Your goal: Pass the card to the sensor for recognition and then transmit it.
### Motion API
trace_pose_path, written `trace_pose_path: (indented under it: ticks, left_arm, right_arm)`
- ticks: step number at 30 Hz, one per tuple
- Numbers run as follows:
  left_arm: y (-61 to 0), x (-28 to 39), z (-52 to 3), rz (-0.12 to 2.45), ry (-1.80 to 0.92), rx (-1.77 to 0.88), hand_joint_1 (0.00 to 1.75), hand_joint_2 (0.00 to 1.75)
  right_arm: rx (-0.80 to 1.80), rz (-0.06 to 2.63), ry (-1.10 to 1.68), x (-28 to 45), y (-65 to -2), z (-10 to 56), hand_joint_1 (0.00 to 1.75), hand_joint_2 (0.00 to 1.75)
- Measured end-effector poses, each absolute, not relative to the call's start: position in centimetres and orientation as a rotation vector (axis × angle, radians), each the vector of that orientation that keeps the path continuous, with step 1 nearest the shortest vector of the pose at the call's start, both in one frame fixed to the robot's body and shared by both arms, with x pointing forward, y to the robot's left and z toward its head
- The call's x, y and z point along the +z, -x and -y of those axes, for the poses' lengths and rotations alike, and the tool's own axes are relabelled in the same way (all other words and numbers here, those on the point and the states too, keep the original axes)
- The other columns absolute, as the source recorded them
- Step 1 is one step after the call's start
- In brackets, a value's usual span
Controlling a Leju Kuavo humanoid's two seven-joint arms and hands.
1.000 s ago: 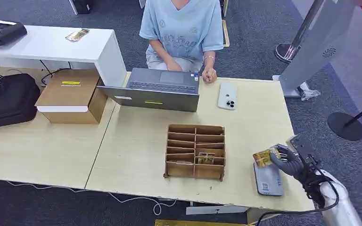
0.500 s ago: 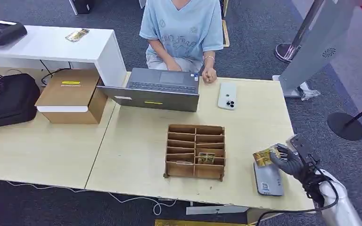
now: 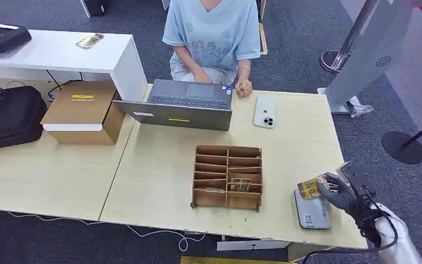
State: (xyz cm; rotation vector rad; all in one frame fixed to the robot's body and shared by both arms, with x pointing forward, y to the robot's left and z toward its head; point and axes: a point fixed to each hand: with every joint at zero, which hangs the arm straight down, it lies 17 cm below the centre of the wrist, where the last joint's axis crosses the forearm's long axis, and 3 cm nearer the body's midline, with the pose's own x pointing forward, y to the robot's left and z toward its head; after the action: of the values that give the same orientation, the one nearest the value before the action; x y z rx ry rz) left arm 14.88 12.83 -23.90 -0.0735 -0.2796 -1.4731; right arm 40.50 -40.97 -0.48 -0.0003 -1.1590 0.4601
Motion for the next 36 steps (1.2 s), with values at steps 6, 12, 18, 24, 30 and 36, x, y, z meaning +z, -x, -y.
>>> trace_pose_path:
  ticks: [6,12,18,24,30,36]
  left_arm:
    - [-14.9,-23.9,-13.0,0.277,0.069,-1.486,0.0,0.0]
    - [-14.8,-24.0,-13.1,0.274,0.067,-1.495,0.0,0.0]
    - [-14.8,-24.0,-13.1,0.271,0.066,-1.508,0.0,0.0]
    - [-14.7,-24.0,-13.2,0.269,0.066,-1.517,0.0,0.0]
    - [-14.6,-24.0,-13.1,0.266,0.07,-1.526,0.0,0.0]
    - [-14.6,-24.0,-13.2,0.264,0.07,-1.531,0.0,0.0]
  right_arm:
    - [0.448,1.161,-0.001,-0.5,-40.1,41.2,1.75,1.75]
    - [0.441,1.163,0.004,-0.6,-39.7,41.5,1.75,1.75]
    - [0.436,1.161,0.009,-0.6,-39.1,41.8,1.75,1.75]
    - [0.434,1.158,0.012,-0.7,-38.4,42.2,1.75,1.75]
    - [0.447,1.153,0.023,-0.8,-38.1,42.4,1.75,1.75]
    - [0.484,1.139,0.042,-1.0,-37.9,42.3,1.75,1.75]
